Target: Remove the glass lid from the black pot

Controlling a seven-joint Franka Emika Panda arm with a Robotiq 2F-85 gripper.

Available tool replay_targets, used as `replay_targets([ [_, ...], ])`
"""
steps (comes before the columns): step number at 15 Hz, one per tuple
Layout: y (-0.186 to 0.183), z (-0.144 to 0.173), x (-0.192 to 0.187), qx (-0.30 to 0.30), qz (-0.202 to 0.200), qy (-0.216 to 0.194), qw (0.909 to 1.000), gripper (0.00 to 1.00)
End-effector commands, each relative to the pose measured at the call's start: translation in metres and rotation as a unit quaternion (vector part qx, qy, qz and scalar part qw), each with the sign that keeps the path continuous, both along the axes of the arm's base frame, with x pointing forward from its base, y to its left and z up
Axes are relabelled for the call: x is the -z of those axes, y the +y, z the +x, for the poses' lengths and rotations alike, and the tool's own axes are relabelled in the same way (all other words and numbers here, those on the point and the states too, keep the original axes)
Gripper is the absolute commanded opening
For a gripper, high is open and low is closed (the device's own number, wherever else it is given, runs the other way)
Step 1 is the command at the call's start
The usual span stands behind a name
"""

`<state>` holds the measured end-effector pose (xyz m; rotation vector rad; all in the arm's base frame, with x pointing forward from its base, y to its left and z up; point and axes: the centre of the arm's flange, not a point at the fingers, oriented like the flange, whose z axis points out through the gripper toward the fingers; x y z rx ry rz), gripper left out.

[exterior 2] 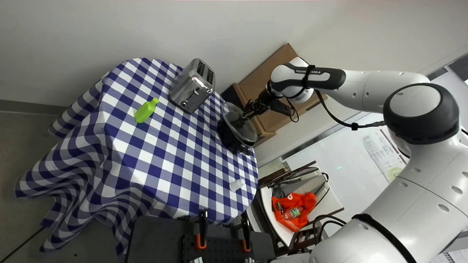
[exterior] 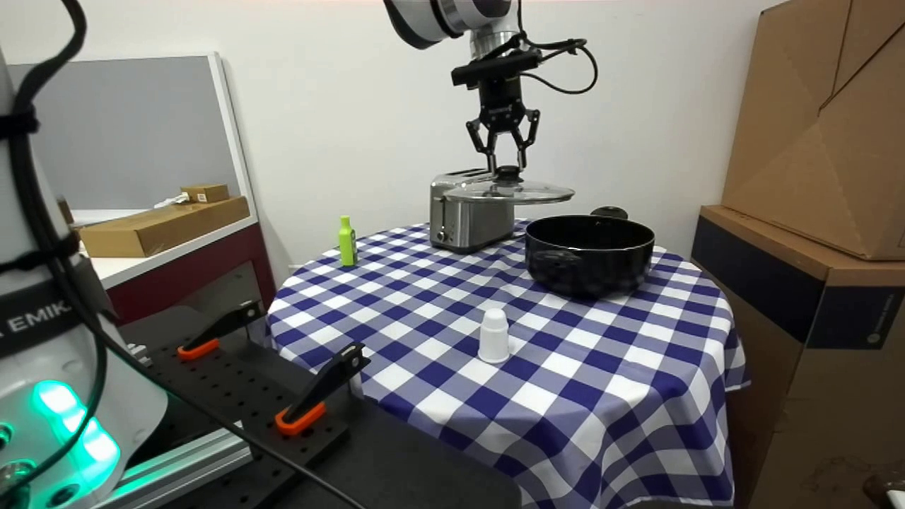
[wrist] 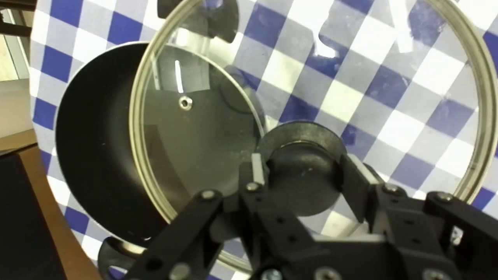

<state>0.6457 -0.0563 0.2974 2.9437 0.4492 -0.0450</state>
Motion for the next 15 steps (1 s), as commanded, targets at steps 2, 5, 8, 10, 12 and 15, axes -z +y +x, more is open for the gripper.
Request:
replay_targets([
  [2,0.078,-0.088,0.004,-0.024,-0.013,0.028,0.9992,0.24],
  [5,0.132,-0.13,0.032,-0.039,-0.02,0.023,0.9988,0.24],
  [8,0.169,-0.156,0.071,-0.045,-0.03,0.01,0.9985,0.24],
  [10,0.18,-0.168,0.099,-0.04,-0.039,0.009,0.9984,0.24],
  [12,0.181,-0.176,0.123,-0.033,-0.042,0.016,0.9985,0.24],
  [15,0.175,-0.181,0.15,-0.019,-0.034,0.033,0.9987,0.24],
])
